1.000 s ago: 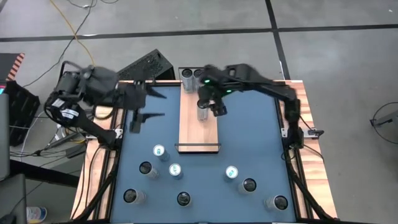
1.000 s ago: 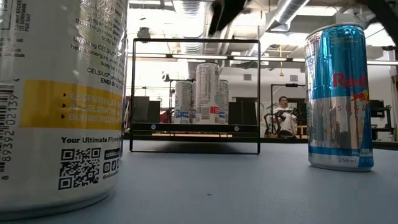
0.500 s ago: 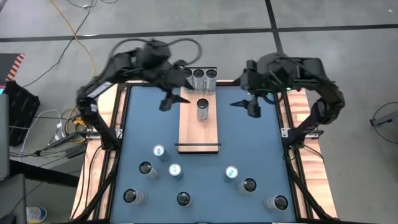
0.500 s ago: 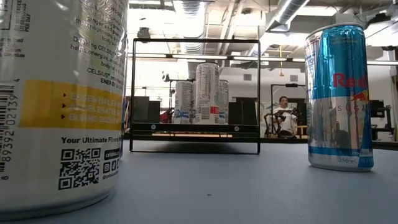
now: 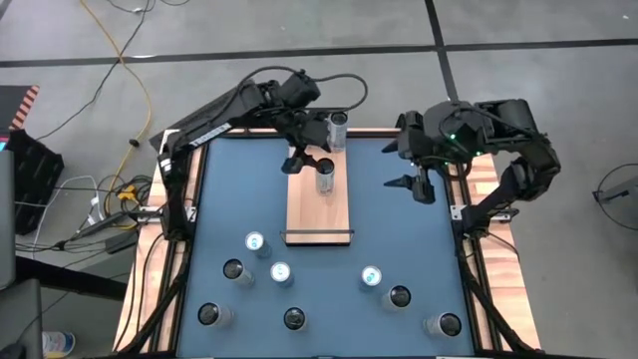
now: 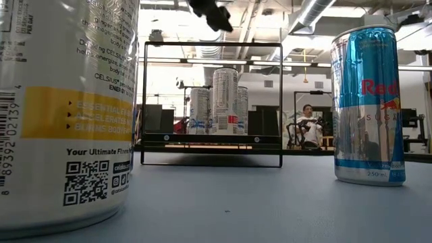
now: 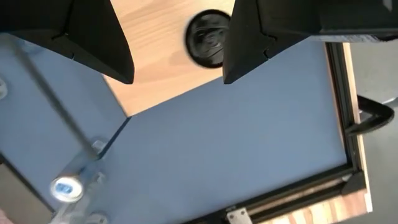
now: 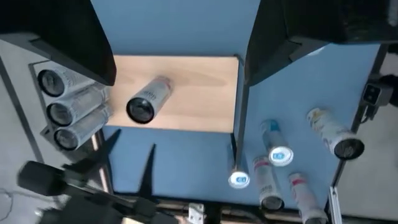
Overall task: Place canned beverage on shelf
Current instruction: Put the right white-pink soda can on the shelf
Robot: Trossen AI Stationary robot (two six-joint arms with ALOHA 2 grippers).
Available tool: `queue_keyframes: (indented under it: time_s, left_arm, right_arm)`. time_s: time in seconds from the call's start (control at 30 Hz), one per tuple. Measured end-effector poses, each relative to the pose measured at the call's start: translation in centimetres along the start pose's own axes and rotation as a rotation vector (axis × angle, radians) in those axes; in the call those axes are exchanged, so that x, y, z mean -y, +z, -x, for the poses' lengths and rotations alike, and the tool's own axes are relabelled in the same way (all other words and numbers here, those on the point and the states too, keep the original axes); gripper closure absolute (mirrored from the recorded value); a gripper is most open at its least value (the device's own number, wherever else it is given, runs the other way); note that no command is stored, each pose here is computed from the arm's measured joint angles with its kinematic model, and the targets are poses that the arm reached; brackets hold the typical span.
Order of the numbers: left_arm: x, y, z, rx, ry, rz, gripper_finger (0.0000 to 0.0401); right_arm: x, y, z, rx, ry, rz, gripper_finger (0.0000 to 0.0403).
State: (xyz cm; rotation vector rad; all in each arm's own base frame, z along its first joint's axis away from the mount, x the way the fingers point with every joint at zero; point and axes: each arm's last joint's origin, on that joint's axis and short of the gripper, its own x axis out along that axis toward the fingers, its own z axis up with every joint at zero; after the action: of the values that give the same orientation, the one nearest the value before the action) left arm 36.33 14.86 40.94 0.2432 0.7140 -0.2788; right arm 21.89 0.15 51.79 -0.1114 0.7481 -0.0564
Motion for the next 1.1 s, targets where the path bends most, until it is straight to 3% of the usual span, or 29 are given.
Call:
queue_keyframes:
  time_s: [0.37,0.57,0.8,1.1]
  left_arm:
    - [-2.9,-2.4,-3.1,-0.043,-0.024,0.058,0.0169]
    - [-2.8,-2.0,-3.4,-0.038,-0.033,0.14,0.0164]
    - [-2.1,-0.5,-2.4,-0.066,0.064,0.049,0.0119]
    - [-0.1,0.3,-4.4,-0.194,0.121,-0.126,0.0074]
  right_arm:
    - [-0.1,0.0,-0.6,-0.033,0.004,0.012,0.0065]
    - [-0.1,-0.1,-0.6,-0.042,0.006,0.015,0.0065]
    - [-0.1,-0.1,-0.6,-0.045,0.01,0.025,0.0065]
    - [-0.1,-0.2,-0.6,-0.05,0.01,0.028,0.0065]
